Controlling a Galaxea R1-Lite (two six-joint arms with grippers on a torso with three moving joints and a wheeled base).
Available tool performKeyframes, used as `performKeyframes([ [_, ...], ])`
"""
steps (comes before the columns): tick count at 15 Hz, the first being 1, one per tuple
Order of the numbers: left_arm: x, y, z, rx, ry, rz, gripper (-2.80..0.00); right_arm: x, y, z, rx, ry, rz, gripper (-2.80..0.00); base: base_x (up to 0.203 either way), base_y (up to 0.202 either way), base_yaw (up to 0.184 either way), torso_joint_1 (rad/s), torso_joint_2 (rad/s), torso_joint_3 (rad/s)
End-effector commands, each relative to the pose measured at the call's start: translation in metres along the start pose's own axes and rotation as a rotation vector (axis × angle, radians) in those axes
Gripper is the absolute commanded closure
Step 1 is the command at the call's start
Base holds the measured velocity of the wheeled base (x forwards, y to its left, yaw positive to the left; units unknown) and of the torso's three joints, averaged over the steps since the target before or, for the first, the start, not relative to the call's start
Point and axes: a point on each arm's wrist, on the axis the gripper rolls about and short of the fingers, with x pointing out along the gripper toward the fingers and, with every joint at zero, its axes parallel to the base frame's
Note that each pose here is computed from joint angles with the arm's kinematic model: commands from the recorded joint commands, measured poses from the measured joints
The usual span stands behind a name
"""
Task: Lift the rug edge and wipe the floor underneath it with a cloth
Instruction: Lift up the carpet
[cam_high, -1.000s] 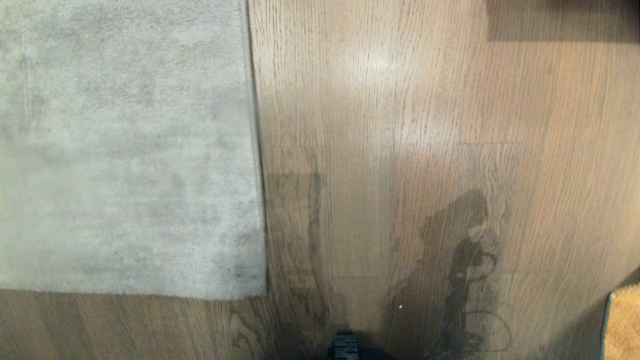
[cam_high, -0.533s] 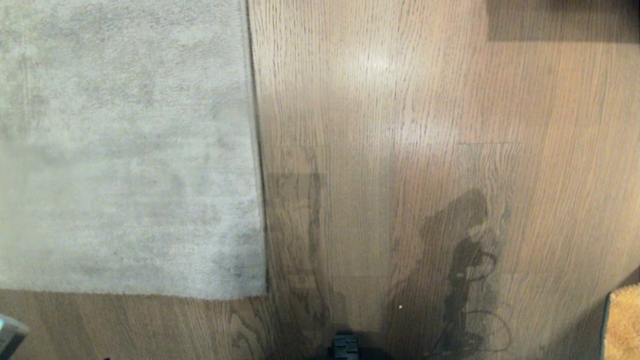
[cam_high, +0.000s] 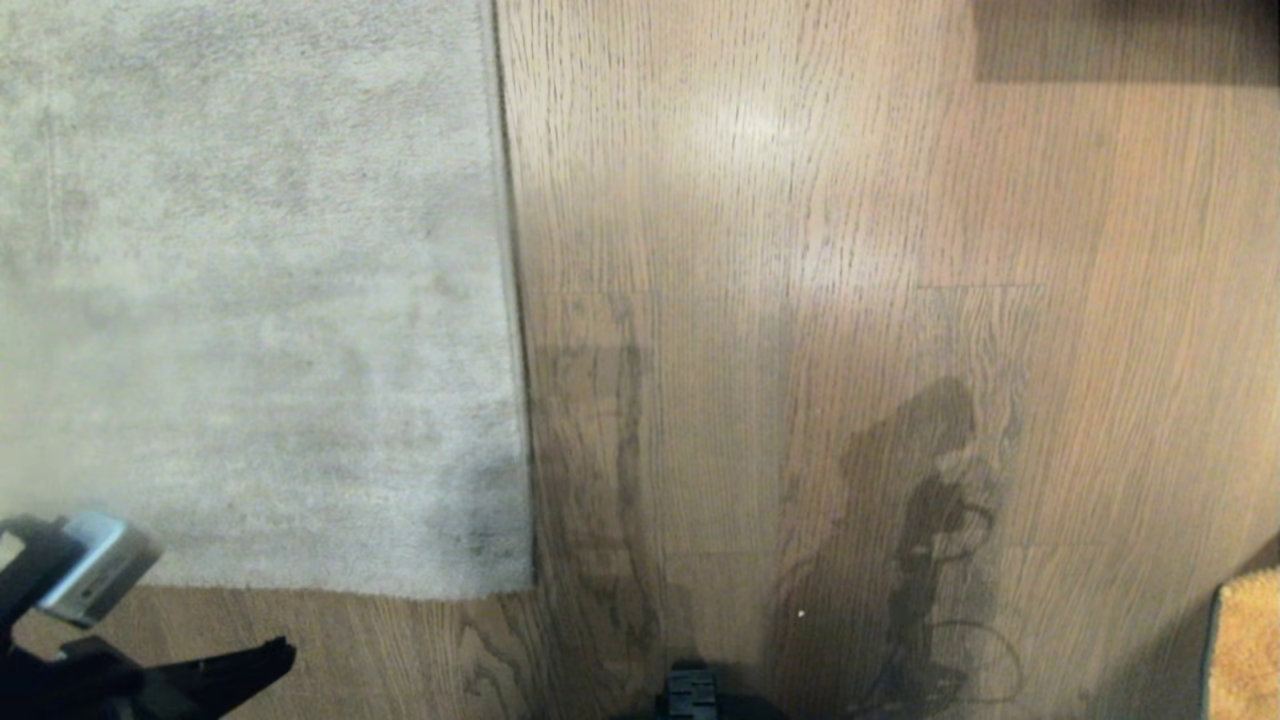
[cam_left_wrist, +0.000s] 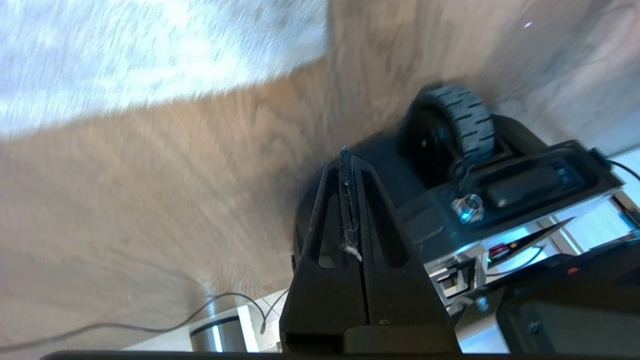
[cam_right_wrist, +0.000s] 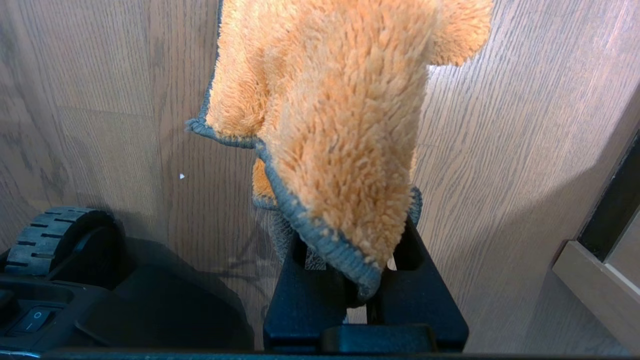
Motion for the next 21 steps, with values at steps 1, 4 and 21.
performKeyframes([
  [1,0.024,0.001,0.024,0.011,0.064,-0.030,0.00,0.000,0.000,0.000,-0.001,0.001,0.001,0.00,0.000,0.000,0.000,0.000,0.00,0.000],
  [4,0.034,0.000,0.047,0.027,0.052,-0.028,0.00,0.000,0.000,0.000,-0.001,0.001,0.001,0.00,0.000,0.000,0.000,0.000,0.00,0.000],
  [21,0.120,-0.030,0.082,0.097,0.118,-0.037,0.00,0.000,0.000,0.000,-0.001,0.001,0.001,0.00,0.000,0.000,0.000,0.000,0.00,0.000],
])
